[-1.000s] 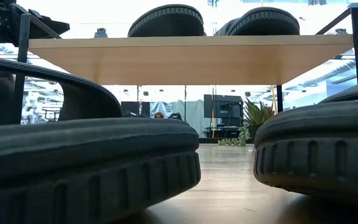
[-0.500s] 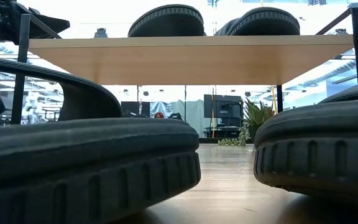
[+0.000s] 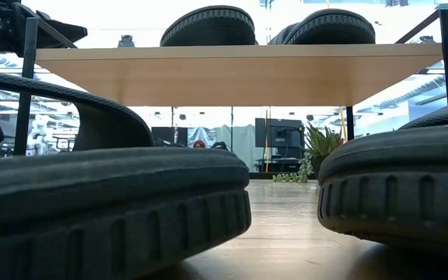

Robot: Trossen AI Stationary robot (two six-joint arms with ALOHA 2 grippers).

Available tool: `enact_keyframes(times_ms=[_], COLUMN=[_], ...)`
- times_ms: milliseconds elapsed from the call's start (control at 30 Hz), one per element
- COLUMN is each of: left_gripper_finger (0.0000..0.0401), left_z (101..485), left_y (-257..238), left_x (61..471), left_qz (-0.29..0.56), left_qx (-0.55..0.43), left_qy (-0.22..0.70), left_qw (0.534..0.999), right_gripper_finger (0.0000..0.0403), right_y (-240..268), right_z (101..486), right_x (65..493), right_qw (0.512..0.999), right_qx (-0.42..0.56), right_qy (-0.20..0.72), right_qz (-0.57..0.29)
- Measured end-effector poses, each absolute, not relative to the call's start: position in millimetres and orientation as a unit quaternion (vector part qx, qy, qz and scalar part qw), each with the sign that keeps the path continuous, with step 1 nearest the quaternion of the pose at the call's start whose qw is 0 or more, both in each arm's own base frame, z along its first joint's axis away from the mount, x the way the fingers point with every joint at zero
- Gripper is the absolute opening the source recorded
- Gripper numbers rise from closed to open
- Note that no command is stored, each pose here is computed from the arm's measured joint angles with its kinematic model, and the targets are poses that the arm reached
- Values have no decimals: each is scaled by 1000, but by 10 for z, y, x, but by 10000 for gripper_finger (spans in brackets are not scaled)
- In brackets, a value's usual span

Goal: Pick and place slides into the shelf
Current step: Adjust the black slide

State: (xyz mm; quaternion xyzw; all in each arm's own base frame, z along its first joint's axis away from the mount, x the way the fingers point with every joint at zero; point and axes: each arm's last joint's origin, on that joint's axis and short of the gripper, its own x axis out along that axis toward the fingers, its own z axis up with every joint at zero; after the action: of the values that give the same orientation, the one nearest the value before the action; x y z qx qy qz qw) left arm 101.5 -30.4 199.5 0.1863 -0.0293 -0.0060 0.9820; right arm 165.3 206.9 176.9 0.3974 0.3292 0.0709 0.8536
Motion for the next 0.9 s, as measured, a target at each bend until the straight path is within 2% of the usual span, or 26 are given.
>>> enact_keyframes(times_ms=[233,500,667,900], left_gripper_finger=[5,5,5,5], left_z=[1994,1993,1988,1988], left_y=[-304,-304,-304,-304], left_x=[1015,1015,1016,1016], left_qz=[-6,-6,-7,-7], left_qx=[184,184,185,185], left_qy=[-29,-28,-26,-26], left_qw=[983,983,982,982], right_gripper_finger=[132,215,238,239], right_y=[1976,1895,1964,2116], right_z=[1742,1536,1470,1241], right_x=[1761,1667,1695,1795], right_qw=[820,798,798,791], right_qx=[430,472,491,513], right_qy=[370,373,349,333], right_qz=[79,11,18,7])
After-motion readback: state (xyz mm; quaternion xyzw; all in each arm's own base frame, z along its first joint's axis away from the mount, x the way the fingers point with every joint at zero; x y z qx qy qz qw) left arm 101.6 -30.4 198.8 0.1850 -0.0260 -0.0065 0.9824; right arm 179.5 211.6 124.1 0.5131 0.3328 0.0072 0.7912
